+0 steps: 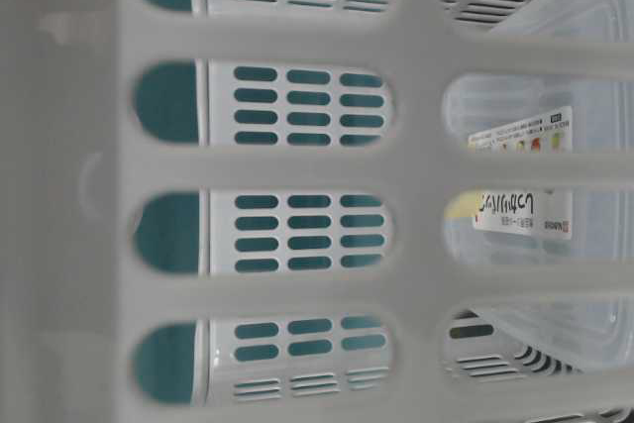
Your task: Pick up the tape dispenser from the shopping basket with the left arm.
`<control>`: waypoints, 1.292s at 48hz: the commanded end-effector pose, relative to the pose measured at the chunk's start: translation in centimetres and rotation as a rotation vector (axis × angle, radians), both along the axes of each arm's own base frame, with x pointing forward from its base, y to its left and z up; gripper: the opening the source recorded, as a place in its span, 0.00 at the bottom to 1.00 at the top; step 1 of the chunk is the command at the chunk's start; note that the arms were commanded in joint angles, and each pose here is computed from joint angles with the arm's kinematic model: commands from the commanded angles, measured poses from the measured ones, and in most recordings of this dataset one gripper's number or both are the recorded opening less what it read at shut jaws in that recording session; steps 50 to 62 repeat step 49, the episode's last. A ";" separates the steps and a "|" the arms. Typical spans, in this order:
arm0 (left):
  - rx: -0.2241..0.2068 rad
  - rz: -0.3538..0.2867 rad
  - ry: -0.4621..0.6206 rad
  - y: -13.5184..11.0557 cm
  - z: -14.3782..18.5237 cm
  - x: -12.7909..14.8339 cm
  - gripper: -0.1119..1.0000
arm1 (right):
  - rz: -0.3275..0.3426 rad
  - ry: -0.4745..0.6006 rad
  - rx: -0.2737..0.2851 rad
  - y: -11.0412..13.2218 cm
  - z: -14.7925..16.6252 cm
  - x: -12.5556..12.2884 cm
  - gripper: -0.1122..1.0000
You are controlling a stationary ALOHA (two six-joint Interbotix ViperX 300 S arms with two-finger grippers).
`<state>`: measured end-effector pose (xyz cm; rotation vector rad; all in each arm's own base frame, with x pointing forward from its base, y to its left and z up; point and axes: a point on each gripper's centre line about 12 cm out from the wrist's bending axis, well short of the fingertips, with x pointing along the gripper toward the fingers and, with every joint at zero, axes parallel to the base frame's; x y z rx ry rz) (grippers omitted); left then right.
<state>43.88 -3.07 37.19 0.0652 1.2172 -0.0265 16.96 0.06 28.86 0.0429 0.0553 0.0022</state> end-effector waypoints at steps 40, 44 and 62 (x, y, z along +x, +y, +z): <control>0.000 -0.004 -0.014 -0.2 0.6 -0.2 0.37 | 0.001 -0.009 0.002 0.0 0.2 0.0 0.80; 0.000 -0.004 -0.012 -0.2 0.5 -0.3 0.37 | 0.001 -0.005 0.002 0.0 0.1 0.1 0.80; 0.001 -0.006 -0.008 -0.2 0.4 -0.3 0.37 | 0.001 -0.005 0.003 0.0 0.1 0.0 0.80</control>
